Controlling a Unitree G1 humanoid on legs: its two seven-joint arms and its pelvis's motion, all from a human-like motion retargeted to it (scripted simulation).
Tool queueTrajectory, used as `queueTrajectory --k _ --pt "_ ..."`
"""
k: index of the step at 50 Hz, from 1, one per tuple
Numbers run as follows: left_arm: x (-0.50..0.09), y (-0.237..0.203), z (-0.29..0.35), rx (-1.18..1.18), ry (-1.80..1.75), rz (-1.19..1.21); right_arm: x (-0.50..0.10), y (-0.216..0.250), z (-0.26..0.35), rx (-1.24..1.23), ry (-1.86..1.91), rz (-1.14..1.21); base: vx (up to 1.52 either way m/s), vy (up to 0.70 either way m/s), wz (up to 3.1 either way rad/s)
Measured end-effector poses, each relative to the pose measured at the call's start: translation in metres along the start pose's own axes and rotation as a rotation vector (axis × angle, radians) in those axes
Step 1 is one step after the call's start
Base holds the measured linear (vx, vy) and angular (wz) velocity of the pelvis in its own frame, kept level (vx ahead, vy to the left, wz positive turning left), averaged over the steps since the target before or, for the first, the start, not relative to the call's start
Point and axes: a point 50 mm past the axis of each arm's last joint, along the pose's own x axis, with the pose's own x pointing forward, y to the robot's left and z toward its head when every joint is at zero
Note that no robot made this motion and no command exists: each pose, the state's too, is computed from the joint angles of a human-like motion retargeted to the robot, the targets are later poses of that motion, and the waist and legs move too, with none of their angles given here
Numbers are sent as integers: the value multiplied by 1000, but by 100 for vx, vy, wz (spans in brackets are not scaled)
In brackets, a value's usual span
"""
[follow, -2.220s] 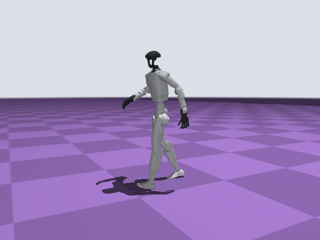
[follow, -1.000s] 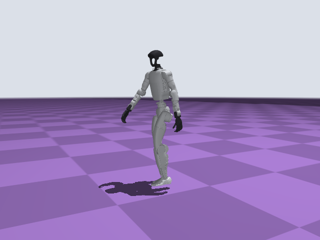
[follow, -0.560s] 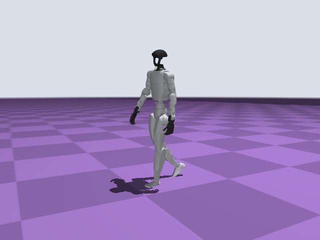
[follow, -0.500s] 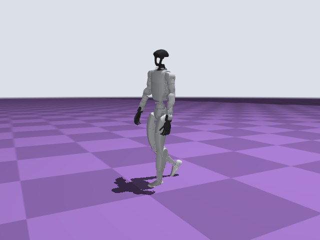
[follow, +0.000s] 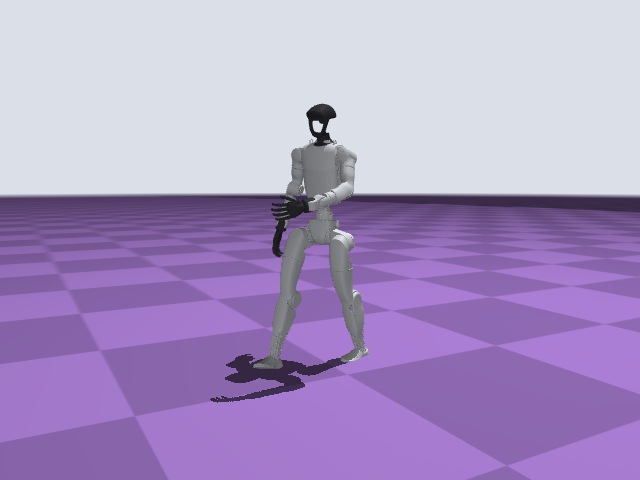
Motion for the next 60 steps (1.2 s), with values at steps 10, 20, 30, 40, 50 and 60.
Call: queueTrajectory --k 10,20,30,40,50,60 --pt "-97 0 -58 66 151 -57 -52 -73 76 -99 -545 -269 64 -20 75" --pt "-191 19 -42 553 271 -182 -156 -93 108 -644 -954 -198 45 -5 116" --pt "-200 -2 1 627 176 -401 -223 -55 114 -1084 -1172 -58 42 -3 59" --pt "-176 -20 13 838 -111 -384 -239 -44 134 -1204 -1486 -359 47 4 78" --pt "-161 -42 -10 904 -215 -467 -234 -26 147 -1291 -1666 -303 54 16 98" --pt "-154 -42 -17 909 -253 -365 -225 -24 154 -1255 -1708 -381 39 11 200"
